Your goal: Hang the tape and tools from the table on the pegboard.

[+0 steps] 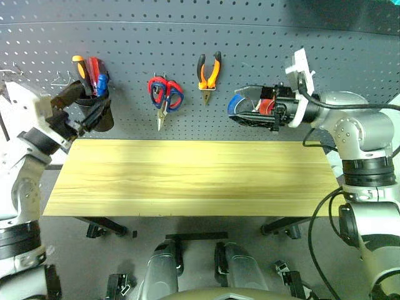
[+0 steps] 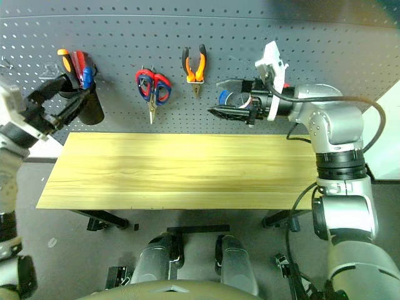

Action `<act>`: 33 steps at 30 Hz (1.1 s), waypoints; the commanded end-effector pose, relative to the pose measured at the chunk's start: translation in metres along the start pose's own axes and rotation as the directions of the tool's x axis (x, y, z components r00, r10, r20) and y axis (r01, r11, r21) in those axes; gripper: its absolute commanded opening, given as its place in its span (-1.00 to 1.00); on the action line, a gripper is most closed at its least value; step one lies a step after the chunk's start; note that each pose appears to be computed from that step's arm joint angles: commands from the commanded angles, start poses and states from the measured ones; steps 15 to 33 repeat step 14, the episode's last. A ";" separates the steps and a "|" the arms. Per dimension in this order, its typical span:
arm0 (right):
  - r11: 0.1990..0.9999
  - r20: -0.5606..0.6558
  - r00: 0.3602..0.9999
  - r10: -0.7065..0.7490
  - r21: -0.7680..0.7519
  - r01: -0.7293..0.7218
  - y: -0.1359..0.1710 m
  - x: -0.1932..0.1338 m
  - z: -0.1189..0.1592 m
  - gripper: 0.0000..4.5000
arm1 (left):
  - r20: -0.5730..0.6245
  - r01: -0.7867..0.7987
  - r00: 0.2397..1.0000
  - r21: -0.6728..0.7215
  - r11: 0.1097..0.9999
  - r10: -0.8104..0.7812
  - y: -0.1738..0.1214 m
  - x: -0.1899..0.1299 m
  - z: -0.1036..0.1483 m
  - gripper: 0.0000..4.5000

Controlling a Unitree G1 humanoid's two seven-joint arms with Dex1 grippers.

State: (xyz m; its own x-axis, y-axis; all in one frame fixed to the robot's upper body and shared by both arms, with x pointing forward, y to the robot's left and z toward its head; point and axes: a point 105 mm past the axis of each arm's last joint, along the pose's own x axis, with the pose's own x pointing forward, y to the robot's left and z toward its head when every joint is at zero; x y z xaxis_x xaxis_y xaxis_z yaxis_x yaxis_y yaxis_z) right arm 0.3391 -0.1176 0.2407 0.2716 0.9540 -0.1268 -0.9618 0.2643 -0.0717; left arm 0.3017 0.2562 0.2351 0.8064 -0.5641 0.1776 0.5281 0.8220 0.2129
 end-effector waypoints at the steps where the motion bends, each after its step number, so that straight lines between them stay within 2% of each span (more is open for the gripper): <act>1: 0.998 -0.021 0.998 0.059 -0.015 -0.059 0.012 0.000 -0.007 1.00 | -0.039 0.138 0.990 -0.024 0.990 -0.139 -0.018 -0.013 -0.006 0.71; 10: 0.997 -0.062 0.996 0.069 0.034 -0.067 0.007 0.005 -0.041 1.00 | -0.109 0.284 0.949 -0.113 0.952 -0.296 -0.039 -0.027 -0.048 0.71; 33: 0.997 -0.053 0.995 0.079 0.029 -0.078 0.004 0.010 -0.042 1.00 | -0.105 0.295 0.945 -0.128 0.947 -0.309 -0.042 -0.033 -0.050 0.71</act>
